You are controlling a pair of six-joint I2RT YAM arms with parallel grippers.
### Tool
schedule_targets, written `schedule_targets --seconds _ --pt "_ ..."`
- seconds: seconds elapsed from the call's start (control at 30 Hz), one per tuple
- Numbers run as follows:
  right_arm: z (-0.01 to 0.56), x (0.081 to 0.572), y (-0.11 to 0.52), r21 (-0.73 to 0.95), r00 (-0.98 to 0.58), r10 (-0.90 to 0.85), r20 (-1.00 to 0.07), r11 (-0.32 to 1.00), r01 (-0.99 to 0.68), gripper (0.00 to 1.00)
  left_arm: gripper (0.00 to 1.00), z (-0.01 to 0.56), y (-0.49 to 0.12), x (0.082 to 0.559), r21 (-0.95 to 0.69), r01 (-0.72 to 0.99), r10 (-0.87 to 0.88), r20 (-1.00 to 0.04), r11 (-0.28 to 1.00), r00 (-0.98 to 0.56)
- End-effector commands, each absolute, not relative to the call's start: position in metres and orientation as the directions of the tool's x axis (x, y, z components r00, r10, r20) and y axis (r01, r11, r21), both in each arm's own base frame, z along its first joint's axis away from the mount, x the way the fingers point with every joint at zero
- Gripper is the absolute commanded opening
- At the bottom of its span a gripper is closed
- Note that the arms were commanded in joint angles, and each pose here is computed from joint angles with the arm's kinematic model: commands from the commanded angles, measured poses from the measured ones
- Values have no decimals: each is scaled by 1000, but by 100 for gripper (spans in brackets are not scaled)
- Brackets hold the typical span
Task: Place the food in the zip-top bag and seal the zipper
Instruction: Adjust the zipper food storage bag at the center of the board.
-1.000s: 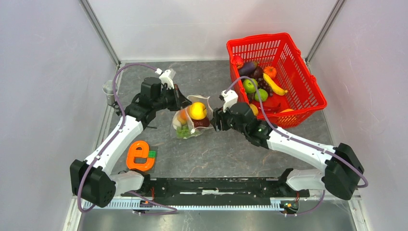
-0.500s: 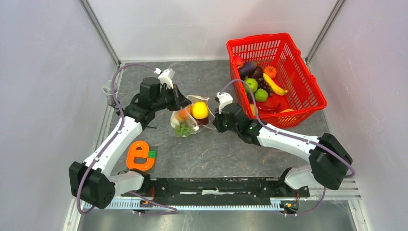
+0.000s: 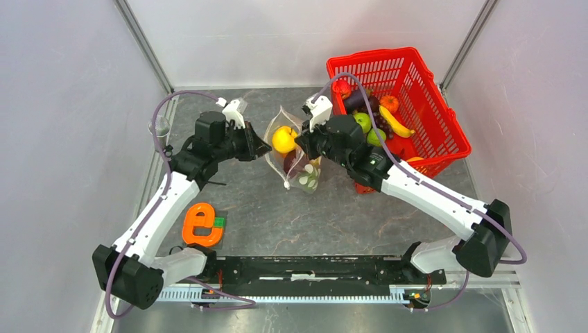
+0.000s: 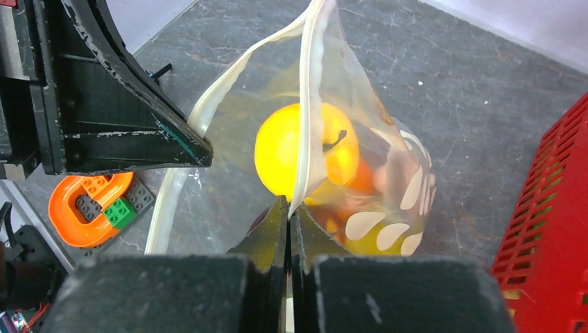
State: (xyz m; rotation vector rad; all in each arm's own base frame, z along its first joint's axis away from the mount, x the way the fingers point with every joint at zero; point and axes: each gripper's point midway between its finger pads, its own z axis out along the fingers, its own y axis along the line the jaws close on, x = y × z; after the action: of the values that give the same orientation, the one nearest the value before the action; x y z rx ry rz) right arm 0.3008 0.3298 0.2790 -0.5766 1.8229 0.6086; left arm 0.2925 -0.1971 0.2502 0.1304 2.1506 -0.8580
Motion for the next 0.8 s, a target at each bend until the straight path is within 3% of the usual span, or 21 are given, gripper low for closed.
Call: schedule_targets --seconds 0.0,0.13,0.27,0.37,0.53,0.67,0.77 --pt "299 293 333 72 -247 -159 -956 690 -720 0 24 291 -196 281 -496 457 -162 -788 739 -594" --pt "310 277 340 51 -205 -196 -959 591 -805 0 38 299 -191 269 -483 471 -156 -801 738 -578" --pt "307 263 340 -5 -163 -289 -943 503 -864 0 70 312 -176 254 -431 477 -149 -840 766 -521" --pt "297 248 336 -63 -98 -366 -926 404 -912 0 85 333 -163 241 -372 504 -143 -889 779 -435" --pt "310 228 327 -127 8 -377 -926 292 -948 0 92 369 -156 221 -300 570 -128 -938 765 -321" --pt "317 200 322 -186 127 -365 -922 132 -974 0 92 374 -166 205 -281 665 -149 -957 692 -249" --pt "306 204 312 -216 134 -396 -909 171 -961 0 89 370 -183 192 -289 759 -199 -957 583 -212"
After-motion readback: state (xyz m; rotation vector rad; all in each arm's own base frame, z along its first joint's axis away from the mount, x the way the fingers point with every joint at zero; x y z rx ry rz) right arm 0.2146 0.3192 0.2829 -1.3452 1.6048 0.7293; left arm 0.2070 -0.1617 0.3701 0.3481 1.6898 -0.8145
